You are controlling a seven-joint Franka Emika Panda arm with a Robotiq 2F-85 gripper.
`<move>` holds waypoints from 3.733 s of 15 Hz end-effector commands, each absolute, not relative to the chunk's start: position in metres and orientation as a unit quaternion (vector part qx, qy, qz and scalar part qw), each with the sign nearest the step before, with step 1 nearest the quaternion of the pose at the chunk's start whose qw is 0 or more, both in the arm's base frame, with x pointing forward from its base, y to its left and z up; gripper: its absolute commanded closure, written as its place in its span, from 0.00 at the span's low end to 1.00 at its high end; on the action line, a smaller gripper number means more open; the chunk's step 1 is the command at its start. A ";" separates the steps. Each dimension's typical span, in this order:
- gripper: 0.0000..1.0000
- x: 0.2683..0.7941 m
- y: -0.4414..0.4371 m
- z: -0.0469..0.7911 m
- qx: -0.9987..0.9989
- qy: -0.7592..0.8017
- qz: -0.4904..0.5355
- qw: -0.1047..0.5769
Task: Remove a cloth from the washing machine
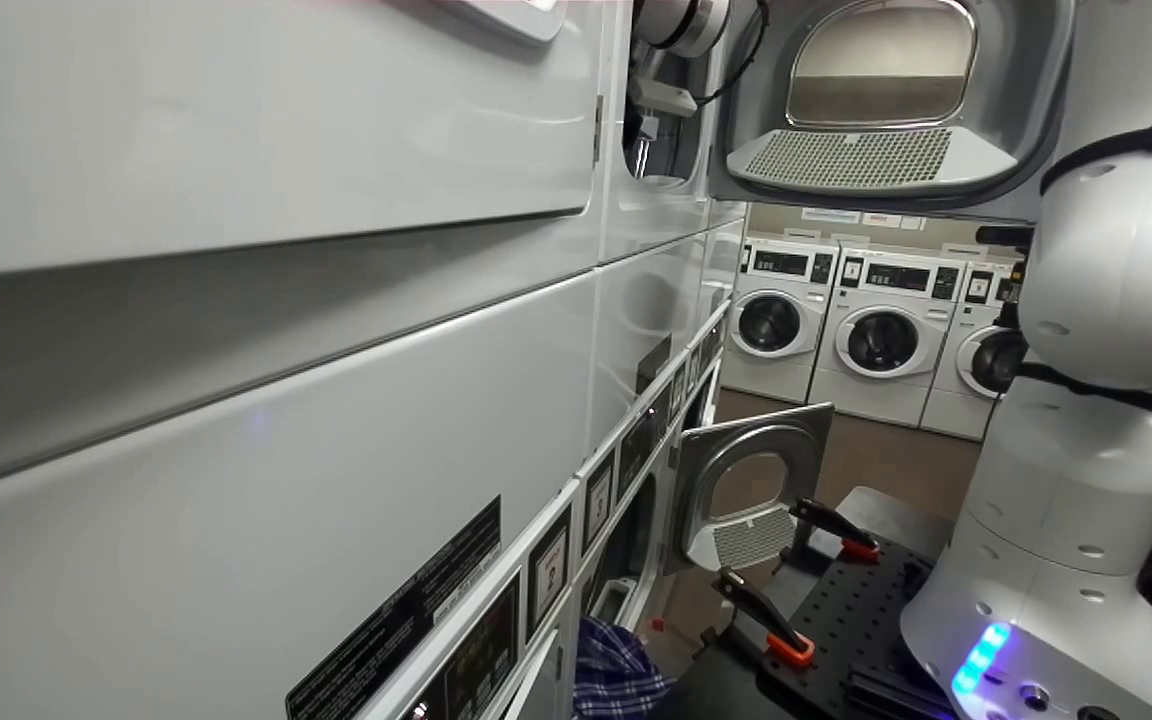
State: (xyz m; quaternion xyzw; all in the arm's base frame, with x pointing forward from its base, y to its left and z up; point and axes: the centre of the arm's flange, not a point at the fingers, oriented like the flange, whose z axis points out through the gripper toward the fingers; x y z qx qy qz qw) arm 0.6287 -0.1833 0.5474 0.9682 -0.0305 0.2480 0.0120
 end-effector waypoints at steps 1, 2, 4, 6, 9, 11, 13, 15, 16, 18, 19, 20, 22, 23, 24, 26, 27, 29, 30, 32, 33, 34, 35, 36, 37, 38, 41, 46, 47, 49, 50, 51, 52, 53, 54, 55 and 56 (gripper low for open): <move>0.00 0.668 -0.186 0.551 0.958 -0.014 0.285 0.005; 0.00 0.673 -0.187 0.547 0.958 -0.015 0.287 0.005; 0.00 0.678 -0.191 0.535 0.958 -0.014 0.285 0.007; 0.00 0.682 -0.199 0.523 0.958 -0.018 0.285 0.010; 0.00 0.691 -0.214 0.514 0.954 -0.033 0.298 0.014; 0.00 0.699 -0.224 0.514 0.948 -0.045 0.314 0.018; 0.00 0.703 -0.231 0.517 0.943 -0.050 0.327 0.020; 0.18 0.703 -0.234 0.515 0.941 -0.050 0.334 0.022; 0.26 0.702 -0.235 0.514 0.941 -0.048 0.335 0.024; 0.42 0.699 -0.236 0.510 0.940 -0.050 0.336 0.025; 0.49 0.698 -0.237 0.508 0.939 -0.052 0.339 0.026; 0.58 0.697 -0.238 0.508 0.938 -0.053 0.341 0.027; 0.73 0.695 -0.240 0.508 0.936 -0.058 0.345 0.029; 0.80 0.694 -0.241 0.508 0.935 -0.060 0.347 0.031; 0.88 0.692 -0.242 0.509 0.935 -0.061 0.348 0.031; 0.95 0.688 -0.243 0.511 0.934 -0.065 0.351 0.031; 0.96 0.685 -0.244 0.511 0.933 -0.068 0.352 0.030; 0.93 0.679 -0.245 0.515 0.933 -0.073 0.352 0.029; 0.95 0.677 -0.245 0.518 0.933 -0.079 0.349 0.033; 0.93 0.668 -0.249 0.527 0.937 -0.097 0.332 0.041; 0.93 0.662 -0.251 0.534 0.938 -0.105 0.328 0.040; 0.93 0.656 -0.253 0.540 0.938 -0.111 0.326 0.039; 0.93 0.647 -0.254 0.549 0.940 -0.114 0.320 0.038; 0.93 0.639 -0.255 0.557 0.942 -0.117 0.313 0.039; 0.93 0.629 -0.256 0.568 0.944 -0.117 0.306 0.035; 0.93 0.620 -0.258 0.576 0.945 -0.118 0.302 0.030; 0.93 0.590 -0.260 0.607 0.951 -0.122 0.283 0.018; 0.93 0.534 -0.270 0.651 0.962 -0.128 0.238 0.022; 0.93 0.520 -0.276 0.661 0.963 -0.131 0.234 0.033; 0.94 0.494 -0.286 0.680 0.965 -0.133 0.220 0.050; 0.93 0.481 -0.290 0.687 0.966 -0.134 0.211 0.057; 0.93 0.468 -0.294 0.692 0.969 -0.135 0.197 0.062; 0.93 0.457 -0.298 0.695 0.972 -0.137 0.179 0.068; 0.93 0.446 -0.302 0.694 0.976 -0.137 0.156 0.069; 0.93 0.435 -0.305 0.692 0.979 -0.137 0.132 0.067; 0.93 0.425 -0.306 0.690 0.982 -0.136 0.109 0.067; 0.93 0.416 -0.308 0.688 0.986 -0.130 0.083 0.064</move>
